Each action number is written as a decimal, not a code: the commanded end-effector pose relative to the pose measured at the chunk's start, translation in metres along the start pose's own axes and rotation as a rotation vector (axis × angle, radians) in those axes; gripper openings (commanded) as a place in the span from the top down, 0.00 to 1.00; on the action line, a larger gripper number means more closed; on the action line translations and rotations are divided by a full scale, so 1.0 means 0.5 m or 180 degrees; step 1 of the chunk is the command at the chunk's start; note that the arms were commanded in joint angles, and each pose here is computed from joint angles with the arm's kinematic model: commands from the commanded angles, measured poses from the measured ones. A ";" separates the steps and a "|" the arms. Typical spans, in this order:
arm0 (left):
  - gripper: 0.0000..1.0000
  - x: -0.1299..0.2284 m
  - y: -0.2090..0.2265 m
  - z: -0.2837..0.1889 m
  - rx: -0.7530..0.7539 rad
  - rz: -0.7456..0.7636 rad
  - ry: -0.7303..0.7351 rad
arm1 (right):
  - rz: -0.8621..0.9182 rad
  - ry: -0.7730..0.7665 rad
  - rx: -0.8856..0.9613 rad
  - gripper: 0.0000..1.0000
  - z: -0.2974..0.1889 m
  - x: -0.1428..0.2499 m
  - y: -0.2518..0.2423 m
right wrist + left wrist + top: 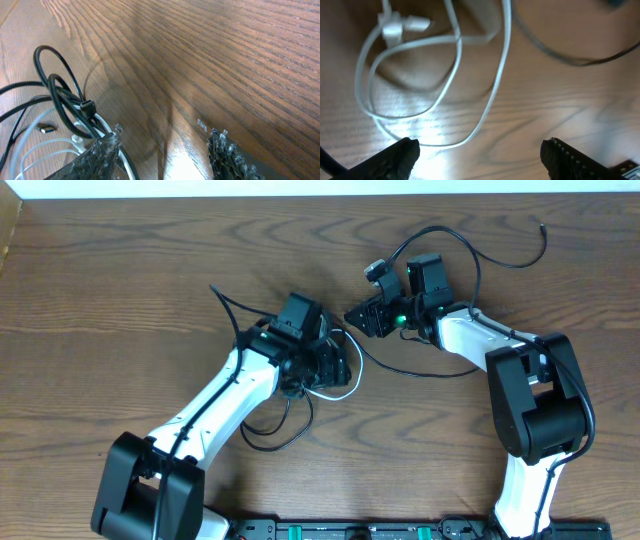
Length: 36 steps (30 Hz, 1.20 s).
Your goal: Untangle cables
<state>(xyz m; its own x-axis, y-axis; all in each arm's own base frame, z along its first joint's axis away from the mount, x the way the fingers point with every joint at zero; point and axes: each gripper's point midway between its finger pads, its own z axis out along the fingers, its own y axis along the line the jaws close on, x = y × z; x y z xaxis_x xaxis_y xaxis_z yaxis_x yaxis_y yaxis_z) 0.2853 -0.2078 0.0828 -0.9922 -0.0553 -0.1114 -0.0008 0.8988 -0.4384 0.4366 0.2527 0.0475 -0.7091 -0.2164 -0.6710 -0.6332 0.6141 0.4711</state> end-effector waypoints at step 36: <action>0.39 -0.272 0.075 0.068 -0.0727 -0.1009 -0.1632 | -0.0029 -0.0045 -0.0020 0.42 0.003 -0.016 0.009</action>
<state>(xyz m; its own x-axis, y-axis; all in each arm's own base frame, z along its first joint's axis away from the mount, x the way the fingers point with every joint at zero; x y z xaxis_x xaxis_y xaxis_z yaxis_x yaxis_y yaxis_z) 0.4209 -0.1838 0.0573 -0.7689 -0.4680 -0.4357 -0.3446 0.8773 -0.3342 0.4367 0.2544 0.0480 -0.7071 -0.2159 -0.6734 -0.6346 0.6137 0.4696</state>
